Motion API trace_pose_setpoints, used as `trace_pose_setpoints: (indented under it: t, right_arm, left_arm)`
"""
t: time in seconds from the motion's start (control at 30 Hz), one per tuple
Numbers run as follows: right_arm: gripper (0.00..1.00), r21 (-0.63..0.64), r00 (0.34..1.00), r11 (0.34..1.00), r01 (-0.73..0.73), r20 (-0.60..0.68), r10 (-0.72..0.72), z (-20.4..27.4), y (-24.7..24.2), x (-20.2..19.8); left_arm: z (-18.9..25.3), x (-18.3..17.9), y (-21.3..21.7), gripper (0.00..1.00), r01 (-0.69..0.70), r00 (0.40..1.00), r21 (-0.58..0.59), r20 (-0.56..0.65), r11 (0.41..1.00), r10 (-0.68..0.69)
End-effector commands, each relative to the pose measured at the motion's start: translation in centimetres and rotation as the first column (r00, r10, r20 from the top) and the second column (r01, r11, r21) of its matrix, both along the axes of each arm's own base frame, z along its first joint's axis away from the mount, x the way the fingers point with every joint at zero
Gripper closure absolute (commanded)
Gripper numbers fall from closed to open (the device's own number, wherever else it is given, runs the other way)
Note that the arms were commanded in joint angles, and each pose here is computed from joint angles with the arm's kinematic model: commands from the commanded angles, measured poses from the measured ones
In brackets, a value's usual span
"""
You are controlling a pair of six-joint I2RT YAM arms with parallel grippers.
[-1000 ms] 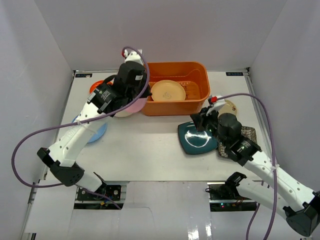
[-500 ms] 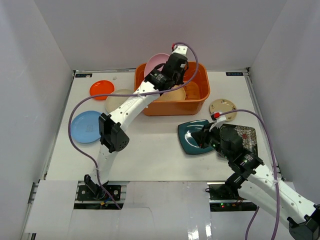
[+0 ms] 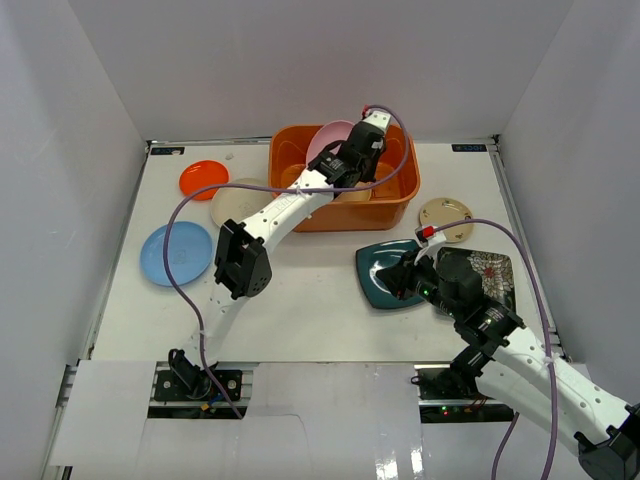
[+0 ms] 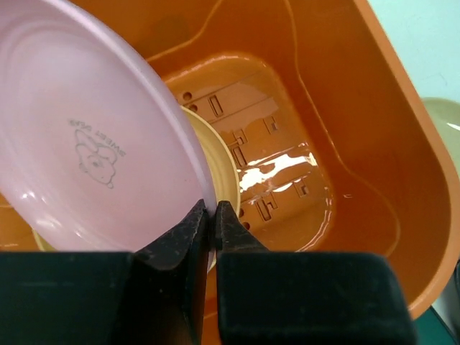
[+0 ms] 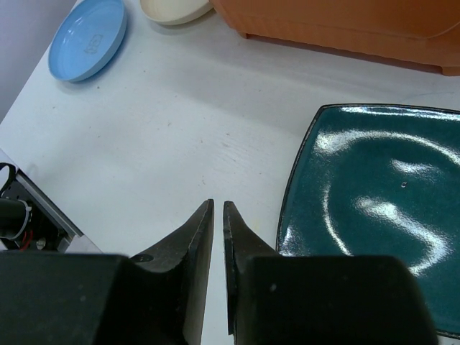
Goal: Place the plates into the plastic bin on the countertop
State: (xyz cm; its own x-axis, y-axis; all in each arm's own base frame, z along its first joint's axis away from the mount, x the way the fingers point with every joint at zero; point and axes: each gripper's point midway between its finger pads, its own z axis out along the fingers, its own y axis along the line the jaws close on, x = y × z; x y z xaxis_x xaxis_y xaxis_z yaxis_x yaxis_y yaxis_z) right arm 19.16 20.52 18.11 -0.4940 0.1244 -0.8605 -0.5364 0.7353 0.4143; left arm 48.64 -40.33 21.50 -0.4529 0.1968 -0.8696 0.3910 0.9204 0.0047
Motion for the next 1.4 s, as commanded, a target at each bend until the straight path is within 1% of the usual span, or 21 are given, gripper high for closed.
trace_pose_setpoints:
  t: [0.0,0.07,0.2,0.4,0.53,0.6,0.63,0.67,0.7,0.73,0.77,0.83,0.87,0.97,1.0,1.1,1.17,1.2,1.27,1.3,1.37]
  right_arm:
    - [0.83,0.041,0.998,0.999,-0.015,0.063,0.013,2.5,0.6,0.3]
    - [0.83,0.038,0.998,0.999,-0.013,0.070,0.010,2.9,0.5,0.3]
    - [0.83,0.016,0.996,1.000,-0.001,0.091,0.000,3.5,0.2,0.6]
    - [0.81,-0.012,0.989,1.000,-0.008,0.147,0.009,6.1,0.2,1.2]
    - [0.79,-0.049,0.982,0.993,-0.105,0.155,0.112,6.7,2.0,1.1]
    - [0.76,-0.062,0.968,0.983,-0.172,0.173,0.180,7.8,3.4,1.0]
    - [0.76,-0.088,0.967,0.976,-0.197,0.148,0.209,7.1,4.2,1.3]
    - [0.75,-0.086,0.955,0.968,-0.234,0.164,0.245,8.1,5.3,1.0]
    - [0.75,-0.105,0.946,0.960,-0.261,0.171,0.276,8.2,6.1,0.9]
    - [0.74,-0.125,0.933,0.944,-0.305,0.158,0.323,7.6,7.8,0.5]
    - [0.74,-0.127,0.921,0.937,-0.325,0.183,0.344,8.6,8.8,0.4]
    - [0.71,-0.171,0.897,0.911,-0.375,0.183,0.403,7.8,11.3,0.3]
    - [0.70,-0.191,0.875,0.888,-0.417,0.181,0.450,7.6,12.8,-0.8]
    - [0.64,-0.272,0.827,0.839,-0.471,0.193,0.528,7.1,17.0,-1.3]
    - [0.61,-0.301,0.817,0.822,-0.483,0.183,0.547,6.5,18.8,-0.9]
    - [0.52,-0.390,0.782,0.760,-0.520,0.141,0.608,3.5,22.0,-0.1]
    - [0.46,-0.421,0.745,0.731,-0.537,0.170,0.645,4.6,24.2,0.8]
    - [0.44,-0.454,0.742,0.705,-0.545,0.131,0.657,2.3,25.4,1.5]
    - [0.37,-0.485,0.713,0.693,-0.534,0.182,0.677,3.8,27.7,2.9]
    - [0.35,-0.521,0.710,0.660,-0.541,0.138,0.691,1.2,28.8,3.6]
    - [0.31,-0.535,0.704,0.670,-0.515,0.181,0.686,2.4,30.8,5.5]
  left_arm:
    - [1.2,0.0,-0.9,0.80,0.027,0.999,-0.032,0.034,0.999,-0.026]
    - [1.4,0.1,-1.0,0.61,0.032,0.999,-0.037,0.039,0.999,-0.030]
    - [2.8,0.1,-1.1,0.39,0.042,0.997,-0.059,0.063,0.997,-0.038]
    - [9.0,-0.5,-0.6,0.20,0.057,0.988,-0.135,0.153,0.989,-0.036]
    - [15.6,-2.4,1.9,0.19,0.055,0.971,-0.185,0.240,0.981,-0.009]
    - [15.4,-3.3,4.2,0.19,-0.001,0.972,-0.148,0.232,0.989,0.035]
    - [18.5,-4.9,6.7,0.19,-0.023,0.962,-0.174,0.265,0.985,0.069]
    - [15.4,-5.3,8.7,0.19,-0.091,0.969,-0.117,0.218,0.989,0.114]
    - [15.2,-6.2,10.3,0.19,-0.120,0.968,-0.120,0.207,0.985,0.143]
    - [18.1,-8.0,13.9,0.19,-0.159,0.952,-0.175,0.232,0.972,0.198]
    - [14.6,-8.8,16.1,0.20,-0.229,0.952,-0.153,0.169,0.961,0.254]
    - [13.9,-10.7,20.3,0.21,-0.301,0.935,-0.209,0.128,0.930,0.332]
    - [13.2,-12.7,24.6,0.22,-0.379,0.905,-0.271,0.089,0.885,0.415]
    - [13.7,-17.2,30.6,0.22,-0.466,0.845,-0.385,0.073,0.796,0.530]
    - [11.1,-18.3,31.8,0.23,-0.521,0.821,-0.369,0.030,0.770,0.570]
    - [9.4,-21.7,34.5,0.23,-0.587,0.769,-0.405,-0.010,0.700,0.639]
    - [8.5,-22.8,36.2,0.24,-0.640,0.720,-0.403,-0.016,0.654,0.694]
    - [7.9,-23.9,37.0,0.24,-0.658,0.703,-0.402,-0.023,0.637,0.711]
    - [6.0,-24.8,37.7,0.24,-0.693,0.675,-0.390,-0.056,0.606,0.735]
    - [5.7,-25.5,38.1,0.24,-0.698,0.667,-0.403,-0.065,0.591,0.742]
    - [4.8,-26.2,38.6,0.24,-0.716,0.646,-0.417,-0.090,0.560,0.758]
